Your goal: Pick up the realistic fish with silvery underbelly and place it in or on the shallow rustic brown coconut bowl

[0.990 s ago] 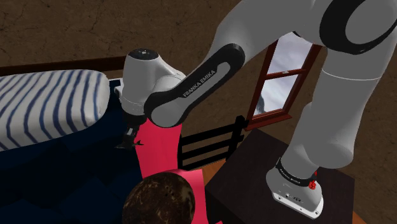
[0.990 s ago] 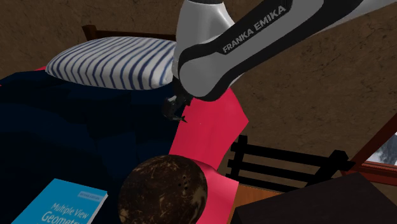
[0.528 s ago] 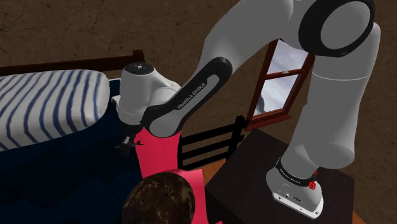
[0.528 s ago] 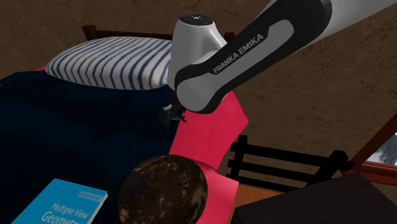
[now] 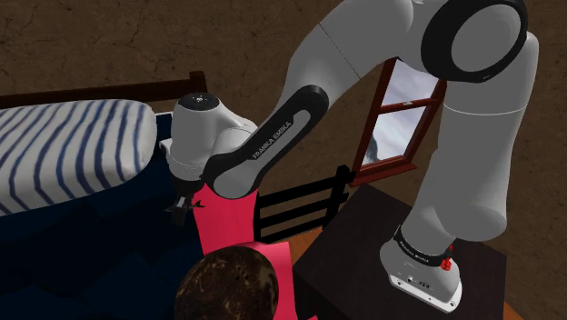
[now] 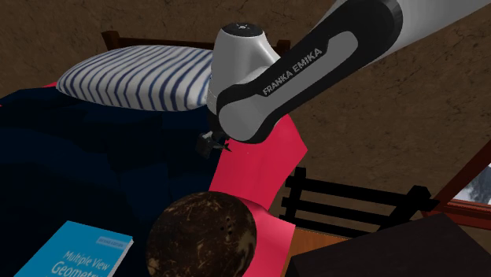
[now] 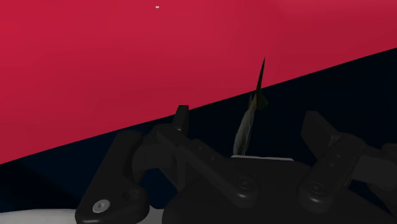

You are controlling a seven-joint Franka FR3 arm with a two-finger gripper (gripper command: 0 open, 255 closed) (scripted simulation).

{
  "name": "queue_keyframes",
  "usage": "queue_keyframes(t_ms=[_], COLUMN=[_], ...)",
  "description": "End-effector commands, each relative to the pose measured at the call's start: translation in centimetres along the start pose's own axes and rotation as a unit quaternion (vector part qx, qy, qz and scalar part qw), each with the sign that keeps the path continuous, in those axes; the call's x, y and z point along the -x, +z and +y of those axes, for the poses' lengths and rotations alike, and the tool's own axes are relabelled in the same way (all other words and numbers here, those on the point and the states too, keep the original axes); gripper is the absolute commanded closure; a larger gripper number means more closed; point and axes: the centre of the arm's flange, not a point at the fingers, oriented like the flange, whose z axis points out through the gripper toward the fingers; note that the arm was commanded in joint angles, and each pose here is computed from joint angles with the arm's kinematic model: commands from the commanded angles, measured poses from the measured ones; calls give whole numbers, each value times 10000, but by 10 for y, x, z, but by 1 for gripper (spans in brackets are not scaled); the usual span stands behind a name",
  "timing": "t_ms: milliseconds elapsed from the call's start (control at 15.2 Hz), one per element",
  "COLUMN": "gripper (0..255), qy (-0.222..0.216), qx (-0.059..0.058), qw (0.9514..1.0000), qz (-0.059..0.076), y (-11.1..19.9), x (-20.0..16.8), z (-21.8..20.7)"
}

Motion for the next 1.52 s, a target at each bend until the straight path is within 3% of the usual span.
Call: queue_keyframes(t_ms=[0,594,1452], gripper=[255,255,255], qy=[0,0,0], qx=[0,0,0], qw=[10000,10000,10000], qz=[0,0,0], y=[0,0,-65], x=[0,0,-21], z=[0,0,2])
